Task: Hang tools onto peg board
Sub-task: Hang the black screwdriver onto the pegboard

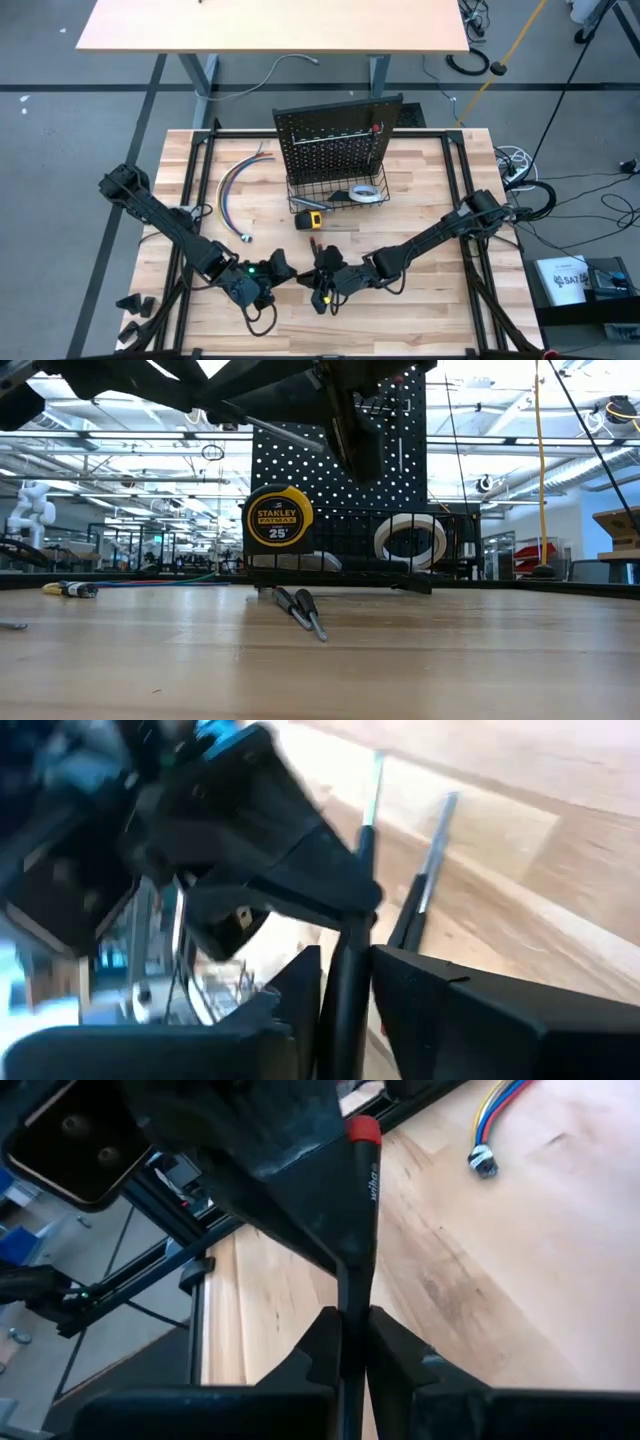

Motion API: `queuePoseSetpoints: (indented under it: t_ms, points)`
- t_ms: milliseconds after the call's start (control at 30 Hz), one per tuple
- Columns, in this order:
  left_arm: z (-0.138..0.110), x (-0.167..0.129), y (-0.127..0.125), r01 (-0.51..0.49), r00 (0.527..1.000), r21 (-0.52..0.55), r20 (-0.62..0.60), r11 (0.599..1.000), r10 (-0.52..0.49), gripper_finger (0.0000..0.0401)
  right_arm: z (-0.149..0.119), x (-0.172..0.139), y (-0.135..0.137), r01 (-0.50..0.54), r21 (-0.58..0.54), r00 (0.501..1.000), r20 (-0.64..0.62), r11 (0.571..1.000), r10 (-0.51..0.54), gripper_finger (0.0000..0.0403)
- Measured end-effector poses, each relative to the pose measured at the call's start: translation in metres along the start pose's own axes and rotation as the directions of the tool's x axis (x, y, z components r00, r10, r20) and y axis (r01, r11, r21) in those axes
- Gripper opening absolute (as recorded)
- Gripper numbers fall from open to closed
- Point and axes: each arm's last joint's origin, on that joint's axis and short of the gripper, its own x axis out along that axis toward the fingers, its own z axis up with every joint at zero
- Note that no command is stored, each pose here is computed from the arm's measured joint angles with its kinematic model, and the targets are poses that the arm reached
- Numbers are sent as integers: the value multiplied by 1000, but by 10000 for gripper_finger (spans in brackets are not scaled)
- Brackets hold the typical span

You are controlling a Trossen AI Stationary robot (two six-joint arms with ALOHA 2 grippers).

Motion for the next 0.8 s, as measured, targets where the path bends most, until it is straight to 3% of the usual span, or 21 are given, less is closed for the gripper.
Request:
queuePoseSetpoints:
  t_ms: [200,333,500,667,800]
  points:
    - [-5,-11,10,-40,999,-251,-4,967,40,141,6,-9,8,4,-33,1000,21,999,-3,16]
    - [-13,-25,17,-39,999,-328,-14,944,36,156,9,-17,12,67,-89,995,76,994,-60,16]
    - [-27,-52,28,-28,999,-489,5,872,34,158,13,-26,16,190,-157,969,187,969,-160,16]
    - [-49,-80,33,-3,996,-608,72,794,58,158,31,-42,15,342,-248,920,283,906,-269,16]
    - [-72,-99,35,-40,987,-692,85,720,136,158,52,-67,16,505,-311,844,373,805,-385,16]
